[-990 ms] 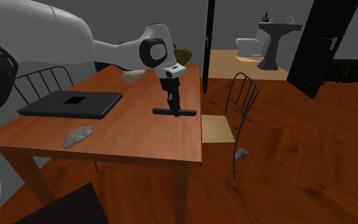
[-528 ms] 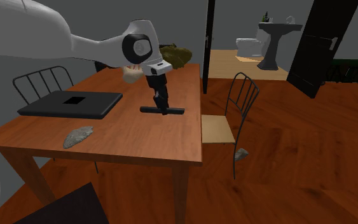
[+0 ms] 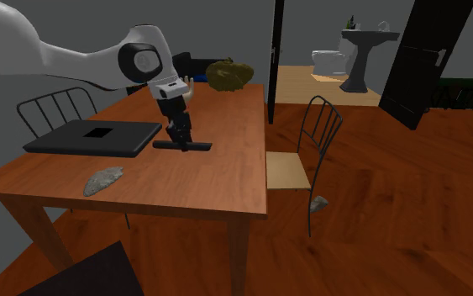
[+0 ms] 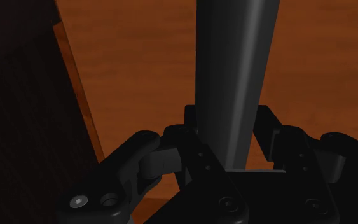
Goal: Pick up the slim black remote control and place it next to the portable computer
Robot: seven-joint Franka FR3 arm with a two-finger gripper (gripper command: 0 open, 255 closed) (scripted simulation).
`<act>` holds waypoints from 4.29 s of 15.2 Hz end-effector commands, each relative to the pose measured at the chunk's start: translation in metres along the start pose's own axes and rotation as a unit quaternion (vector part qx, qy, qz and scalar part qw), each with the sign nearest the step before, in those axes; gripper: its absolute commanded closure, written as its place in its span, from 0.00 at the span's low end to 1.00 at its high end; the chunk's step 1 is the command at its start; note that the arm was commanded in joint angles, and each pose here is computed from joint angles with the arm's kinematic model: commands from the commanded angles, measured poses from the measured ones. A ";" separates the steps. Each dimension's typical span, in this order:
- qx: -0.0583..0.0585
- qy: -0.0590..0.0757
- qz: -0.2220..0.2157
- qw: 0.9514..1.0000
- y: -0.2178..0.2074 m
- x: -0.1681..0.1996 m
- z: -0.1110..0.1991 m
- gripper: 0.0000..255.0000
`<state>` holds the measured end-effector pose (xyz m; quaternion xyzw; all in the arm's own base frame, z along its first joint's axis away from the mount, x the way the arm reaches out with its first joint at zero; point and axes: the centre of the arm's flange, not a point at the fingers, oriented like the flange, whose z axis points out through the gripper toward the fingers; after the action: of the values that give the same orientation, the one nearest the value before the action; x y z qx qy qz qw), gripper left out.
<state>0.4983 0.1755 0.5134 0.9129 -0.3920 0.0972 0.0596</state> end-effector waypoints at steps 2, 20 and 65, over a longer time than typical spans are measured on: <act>0.000 0.000 0.001 1.000 0.009 -0.038 -0.008 1.00; 0.000 0.000 0.001 1.000 0.048 -0.267 -0.059 1.00; 0.000 0.000 0.001 1.000 0.070 -0.432 -0.026 0.00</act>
<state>0.1550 0.4352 0.4353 0.9126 -0.3927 0.0973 0.0591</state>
